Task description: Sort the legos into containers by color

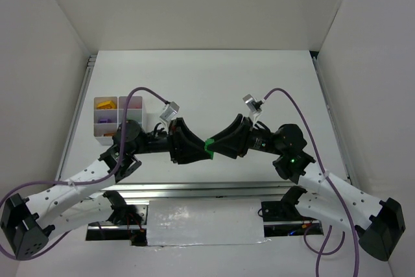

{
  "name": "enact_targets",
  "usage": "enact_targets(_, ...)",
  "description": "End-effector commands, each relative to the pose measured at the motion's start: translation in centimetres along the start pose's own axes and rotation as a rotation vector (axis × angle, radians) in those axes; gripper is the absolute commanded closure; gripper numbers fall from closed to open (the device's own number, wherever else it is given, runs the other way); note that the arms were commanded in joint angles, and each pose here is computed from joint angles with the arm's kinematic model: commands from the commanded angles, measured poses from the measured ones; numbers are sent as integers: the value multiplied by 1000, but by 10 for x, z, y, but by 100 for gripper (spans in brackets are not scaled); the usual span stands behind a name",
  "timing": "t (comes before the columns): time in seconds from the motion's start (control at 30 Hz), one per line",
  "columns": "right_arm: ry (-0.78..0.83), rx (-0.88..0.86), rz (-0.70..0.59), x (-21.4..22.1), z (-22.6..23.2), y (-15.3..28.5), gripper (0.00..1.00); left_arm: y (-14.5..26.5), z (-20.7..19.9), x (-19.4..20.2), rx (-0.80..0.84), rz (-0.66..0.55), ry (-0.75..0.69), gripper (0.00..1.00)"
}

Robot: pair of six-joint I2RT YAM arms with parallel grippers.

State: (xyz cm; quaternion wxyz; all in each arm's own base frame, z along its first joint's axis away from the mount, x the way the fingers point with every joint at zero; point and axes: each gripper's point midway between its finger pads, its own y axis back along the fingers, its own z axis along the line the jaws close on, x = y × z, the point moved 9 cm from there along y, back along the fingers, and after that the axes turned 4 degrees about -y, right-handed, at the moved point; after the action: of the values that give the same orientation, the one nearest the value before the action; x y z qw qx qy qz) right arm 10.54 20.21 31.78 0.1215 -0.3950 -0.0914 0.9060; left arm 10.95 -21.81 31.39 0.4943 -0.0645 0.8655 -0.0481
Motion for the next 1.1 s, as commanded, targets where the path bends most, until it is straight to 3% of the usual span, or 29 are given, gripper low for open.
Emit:
enact_targets(0.0, 46, -20, -32, -5, 3, -3, 100, -7, -15, -17, 99, -47, -73, 54)
enact_targets(0.17, 40, -18, -44, -4, -1, -5, 100, -11, -16, -16, 141, -36, -64, 64)
enact_targets(0.27, 39, -27, -32, -3, -1, -6, 100, -13, -16, -18, 139, -41, -66, 89)
enact_targets(0.37, 48, -20, -35, -2, -2, -4, 98, -13, -17, -21, 116, -53, -73, 100)
enact_targets(0.43, 66, -22, -46, -2, 0, -2, 92, -12, -15, -24, 73, -61, -71, 100)
enact_targets(0.57, 84, -15, -56, 0, 1, 3, 17, -10, -16, -25, 51, -66, -88, 100)
enact_targets(0.63, 83, -1, -52, 1, 1, 4, 2, -10, -16, -25, 44, -64, -87, 100)
enact_targets(0.83, 90, 63, -87, -1, -2, 7, 0, -10, -12, -26, 1, -66, -93, 100)
enact_targets(1.07, 155, 139, -158, -5, 6, 24, 0, 11, 16, -43, -404, -89, -22, 100)
